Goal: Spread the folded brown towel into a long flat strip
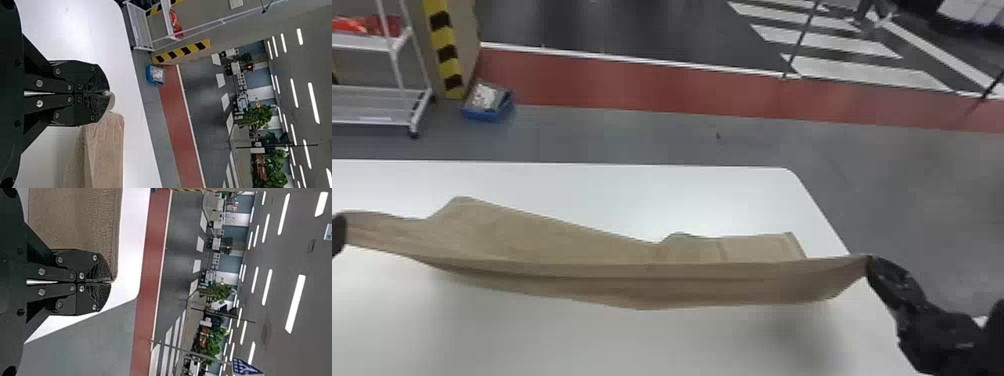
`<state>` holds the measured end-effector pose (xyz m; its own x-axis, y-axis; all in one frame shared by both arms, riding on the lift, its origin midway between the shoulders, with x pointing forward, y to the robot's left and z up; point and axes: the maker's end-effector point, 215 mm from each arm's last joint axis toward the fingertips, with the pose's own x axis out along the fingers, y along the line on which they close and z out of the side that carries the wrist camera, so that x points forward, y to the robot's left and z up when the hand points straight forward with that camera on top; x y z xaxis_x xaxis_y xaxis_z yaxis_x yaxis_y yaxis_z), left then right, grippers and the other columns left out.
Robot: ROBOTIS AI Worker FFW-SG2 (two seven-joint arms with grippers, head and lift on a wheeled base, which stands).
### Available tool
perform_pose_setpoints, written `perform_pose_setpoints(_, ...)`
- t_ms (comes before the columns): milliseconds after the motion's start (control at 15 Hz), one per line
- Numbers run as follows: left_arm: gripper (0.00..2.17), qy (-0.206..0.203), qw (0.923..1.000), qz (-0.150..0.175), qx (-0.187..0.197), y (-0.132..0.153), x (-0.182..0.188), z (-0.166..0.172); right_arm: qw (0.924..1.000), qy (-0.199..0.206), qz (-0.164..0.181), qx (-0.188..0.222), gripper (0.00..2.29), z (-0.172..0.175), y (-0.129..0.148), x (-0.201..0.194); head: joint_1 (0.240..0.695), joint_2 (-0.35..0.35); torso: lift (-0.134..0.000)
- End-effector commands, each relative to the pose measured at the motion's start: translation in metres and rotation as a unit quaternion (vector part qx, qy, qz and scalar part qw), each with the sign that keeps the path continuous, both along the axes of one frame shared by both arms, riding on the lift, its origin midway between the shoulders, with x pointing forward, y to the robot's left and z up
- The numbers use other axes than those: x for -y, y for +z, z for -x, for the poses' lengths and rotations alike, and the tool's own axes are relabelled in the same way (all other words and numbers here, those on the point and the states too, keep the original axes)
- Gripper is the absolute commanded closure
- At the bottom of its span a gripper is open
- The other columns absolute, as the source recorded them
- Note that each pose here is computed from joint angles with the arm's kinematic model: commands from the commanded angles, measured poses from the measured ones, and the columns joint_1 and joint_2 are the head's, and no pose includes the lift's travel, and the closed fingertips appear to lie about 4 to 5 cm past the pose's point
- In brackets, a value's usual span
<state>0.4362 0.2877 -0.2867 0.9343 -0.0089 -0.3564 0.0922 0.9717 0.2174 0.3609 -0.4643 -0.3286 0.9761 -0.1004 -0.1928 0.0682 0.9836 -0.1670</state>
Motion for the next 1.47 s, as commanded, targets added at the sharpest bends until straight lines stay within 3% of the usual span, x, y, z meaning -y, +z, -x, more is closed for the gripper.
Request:
perform_pose_setpoints(0, 1.38, -0.002, 1.0, 0.004, 0.004, 0.007, 0.005, 0.004, 0.9997, 0.021, -0.01, -0.01, 1.18, -0.012, -0.011, -0.028, 0.695, -0.249, -0.125)
perform_pose_setpoints(267, 1.38, 0.026, 0.9981, 0.019, 0.052, 0.027, -0.012, -0.027, 0.9989, 0.04, -0.025, -0.001, 1.18, -0.073, 0.002, -0.056, 0.695, -0.202, -0.125)
perform_pose_setpoints(533, 1.38, 0.068, 0.9933, 0.029, 0.089, 0.042, -0.055, -0.087, 0.9961, 0.066, -0.051, 0.029, 1.18, -0.168, 0.02, -0.071, 0.695, -0.114, -0.125)
perform_pose_setpoints(600, 1.38, 0.077, 0.9906, 0.049, 0.102, 0.049, -0.065, -0.106, 0.9956, 0.072, -0.042, 0.043, 1.18, -0.193, 0.033, -0.074, 0.695, -0.095, -0.125)
perform_pose_setpoints(733, 1.38, 0.088, 0.9863, 0.061, 0.126, 0.067, -0.079, -0.134, 0.9945, 0.074, -0.042, 0.061, 1.18, -0.231, 0.053, -0.073, 0.658, -0.048, -0.125)
perform_pose_setpoints(800, 1.38, 0.086, 0.979, 0.083, 0.165, 0.088, -0.081, -0.15, 0.9935, 0.074, -0.043, 0.075, 1.18, -0.249, 0.066, -0.07, 0.632, -0.037, -0.125)
perform_pose_setpoints(1000, 1.38, 0.085, 0.9705, 0.113, 0.196, 0.123, -0.084, -0.183, 0.9913, 0.061, -0.031, 0.113, 1.18, -0.294, 0.104, -0.061, 0.558, -0.025, -0.125)
perform_pose_setpoints(1067, 1.38, 0.086, 0.9678, 0.12, 0.204, 0.135, -0.084, -0.188, 0.9902, 0.06, -0.033, 0.122, 1.18, -0.302, 0.116, -0.058, 0.512, -0.025, -0.125)
perform_pose_setpoints(1267, 1.38, 0.063, 0.9623, 0.14, 0.224, 0.166, -0.062, -0.181, 0.9863, 0.085, -0.036, 0.137, 1.18, -0.305, 0.141, -0.059, 0.45, -0.03, -0.125)
perform_pose_setpoints(1400, 1.38, 0.056, 0.9708, 0.132, 0.192, 0.147, -0.056, -0.144, 0.9862, 0.108, -0.042, 0.117, 1.18, -0.272, 0.126, -0.053, 0.416, -0.041, -0.125)
